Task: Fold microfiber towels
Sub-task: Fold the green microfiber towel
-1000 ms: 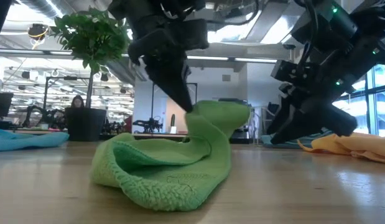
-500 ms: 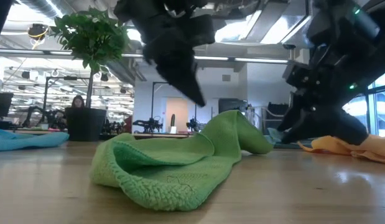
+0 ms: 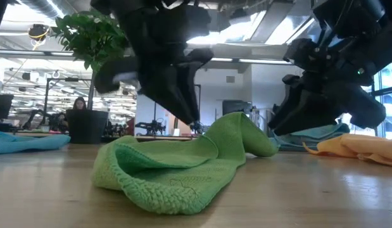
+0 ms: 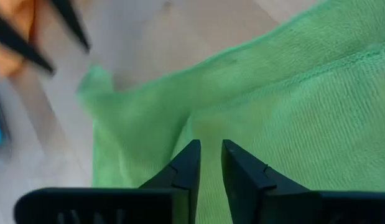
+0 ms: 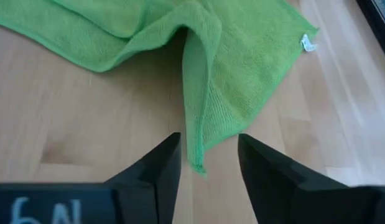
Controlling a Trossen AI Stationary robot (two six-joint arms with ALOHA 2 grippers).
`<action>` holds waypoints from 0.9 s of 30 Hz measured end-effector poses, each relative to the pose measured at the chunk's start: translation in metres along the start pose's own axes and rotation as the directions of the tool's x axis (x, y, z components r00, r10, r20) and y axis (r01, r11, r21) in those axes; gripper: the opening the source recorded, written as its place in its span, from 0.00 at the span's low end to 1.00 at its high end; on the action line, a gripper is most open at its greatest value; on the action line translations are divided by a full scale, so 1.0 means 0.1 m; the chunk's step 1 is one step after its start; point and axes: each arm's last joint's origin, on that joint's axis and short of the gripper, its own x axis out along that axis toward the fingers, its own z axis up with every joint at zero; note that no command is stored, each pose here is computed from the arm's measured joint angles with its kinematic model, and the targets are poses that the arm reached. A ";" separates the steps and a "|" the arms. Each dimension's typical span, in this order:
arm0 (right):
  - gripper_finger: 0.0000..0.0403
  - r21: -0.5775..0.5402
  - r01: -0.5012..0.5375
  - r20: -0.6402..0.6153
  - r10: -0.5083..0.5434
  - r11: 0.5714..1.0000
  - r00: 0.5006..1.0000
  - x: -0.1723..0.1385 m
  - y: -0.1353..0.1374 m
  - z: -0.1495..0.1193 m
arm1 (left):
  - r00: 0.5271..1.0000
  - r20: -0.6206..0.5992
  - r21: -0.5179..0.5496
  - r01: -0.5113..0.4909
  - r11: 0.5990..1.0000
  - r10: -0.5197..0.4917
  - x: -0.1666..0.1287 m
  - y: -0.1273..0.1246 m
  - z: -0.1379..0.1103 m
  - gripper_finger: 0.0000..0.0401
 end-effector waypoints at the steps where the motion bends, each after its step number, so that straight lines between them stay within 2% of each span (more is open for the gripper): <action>1: 0.40 0.002 0.000 0.005 0.000 1.000 1.000 0.00 0.00 0.01 | 1.000 0.000 0.034 -0.005 0.999 0.005 0.03 -0.03 0.01 0.16; 7: 0.40 0.030 -0.100 0.025 0.099 0.995 0.995 0.03 -0.02 0.03 | 0.984 -0.065 0.135 -0.158 0.978 0.167 0.20 -0.08 0.05 0.23; 9: 0.40 0.031 -0.121 0.020 0.121 0.992 0.992 0.04 -0.03 0.02 | 0.977 -0.091 0.159 -0.178 0.971 0.194 0.22 -0.09 0.04 0.24; 12: 0.40 0.033 -0.122 0.012 0.121 0.992 0.993 0.08 -0.02 0.01 | 0.977 -0.100 0.164 -0.173 0.971 0.191 0.23 -0.08 0.02 0.25; 18: 0.40 0.047 -0.103 -0.004 0.103 0.994 0.995 0.22 -0.03 -0.05 | 0.980 -0.083 0.109 -0.173 0.979 0.183 0.25 -0.01 0.00 0.25; 27: 0.40 0.023 -0.094 -0.027 0.095 0.995 0.995 0.33 0.00 -0.12 | 0.988 -0.051 0.077 -0.139 0.987 0.143 0.25 -0.04 0.02 0.25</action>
